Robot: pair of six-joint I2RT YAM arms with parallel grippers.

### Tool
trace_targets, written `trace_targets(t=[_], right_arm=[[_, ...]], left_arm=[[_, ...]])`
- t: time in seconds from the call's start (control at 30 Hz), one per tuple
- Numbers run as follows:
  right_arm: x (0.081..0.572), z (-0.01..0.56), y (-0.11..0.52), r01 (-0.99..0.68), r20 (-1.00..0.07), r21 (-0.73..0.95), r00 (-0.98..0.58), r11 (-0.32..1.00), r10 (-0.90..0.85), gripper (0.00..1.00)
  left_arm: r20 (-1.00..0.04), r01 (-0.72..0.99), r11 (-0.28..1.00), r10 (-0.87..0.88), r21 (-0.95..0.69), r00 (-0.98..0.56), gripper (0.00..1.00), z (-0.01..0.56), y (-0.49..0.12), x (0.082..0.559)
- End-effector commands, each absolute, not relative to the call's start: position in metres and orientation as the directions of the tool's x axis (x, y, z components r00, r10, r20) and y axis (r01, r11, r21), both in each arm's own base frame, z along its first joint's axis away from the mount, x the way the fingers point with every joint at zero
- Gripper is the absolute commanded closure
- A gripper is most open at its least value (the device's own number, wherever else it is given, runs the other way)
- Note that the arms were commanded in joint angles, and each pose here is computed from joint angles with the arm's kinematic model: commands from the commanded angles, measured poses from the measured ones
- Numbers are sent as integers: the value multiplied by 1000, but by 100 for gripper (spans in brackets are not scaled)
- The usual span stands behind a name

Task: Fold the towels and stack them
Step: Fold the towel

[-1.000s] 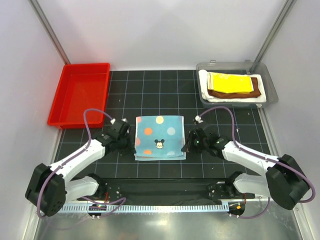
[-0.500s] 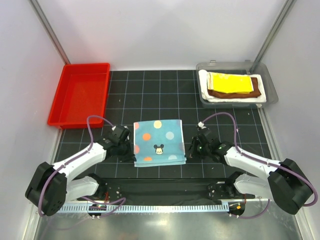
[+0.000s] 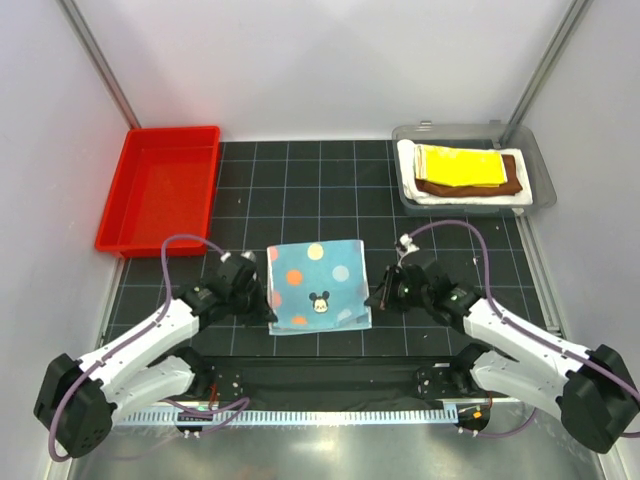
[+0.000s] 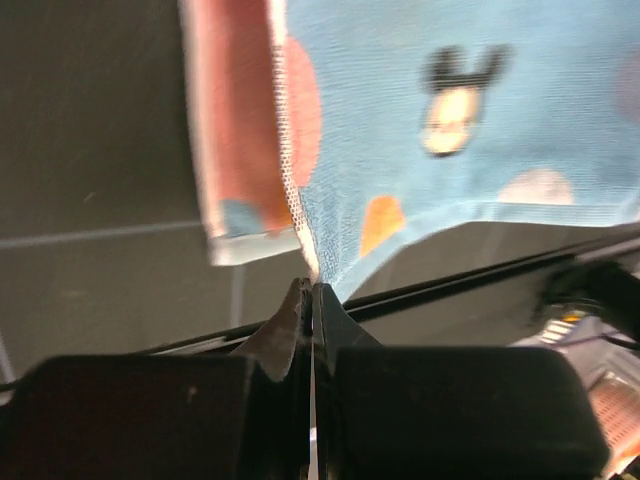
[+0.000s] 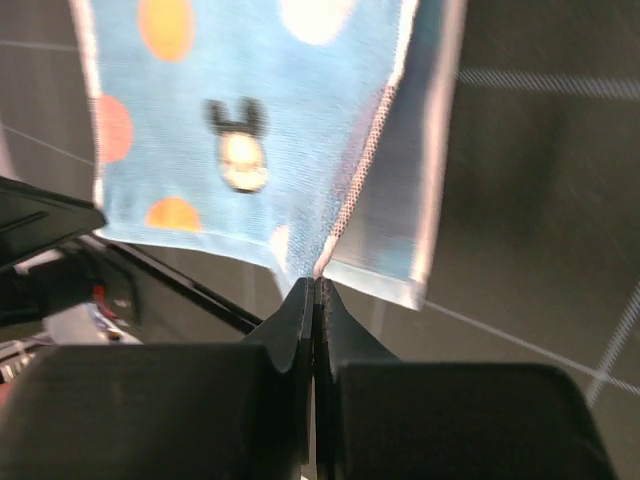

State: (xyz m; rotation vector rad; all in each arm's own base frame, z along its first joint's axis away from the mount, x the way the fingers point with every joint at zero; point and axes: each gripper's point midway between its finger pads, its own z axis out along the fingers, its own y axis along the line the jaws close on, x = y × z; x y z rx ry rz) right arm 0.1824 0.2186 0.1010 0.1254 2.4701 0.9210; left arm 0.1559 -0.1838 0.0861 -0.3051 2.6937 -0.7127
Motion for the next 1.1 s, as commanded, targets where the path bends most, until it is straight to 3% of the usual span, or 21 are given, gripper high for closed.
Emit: trace_targets(t=[0.0,0.63,0.67,0.73,0.87,0.93,1.0,1.07], right_arm=[[164,67,215,-34,-345,640,-905,768,248,99],[142,21,203,18,-279,627,-928,779,246,99],[142,21,202,18,-284,623,-926,782,248,95],[142,22,199,23,-287,609,-926,793,246,77],[151,41,190,14,-339,555,-909,831,242,56],[174,75,197,-54,-441,570,-862,820,250,52],[201,113,202,-152,-556,545,-801,825,220,50],[236,140,205,-194,-600,515,-777,835,189,51]], left_arm=[[-204,-226,871,-340,-436,-918,100,45,-166,136],[-182,-227,913,-300,-339,-936,99,12,-154,122],[-193,-230,916,-303,-328,-933,95,12,-152,124],[-201,-236,921,-306,-309,-931,87,14,-150,126],[-257,-252,934,-316,-253,-913,64,29,-142,140],[-318,-235,939,-309,-251,-896,62,57,-145,158],[-405,-217,946,-302,-241,-863,56,81,-144,180],[-499,-132,962,-239,-241,-833,46,115,-152,210]])
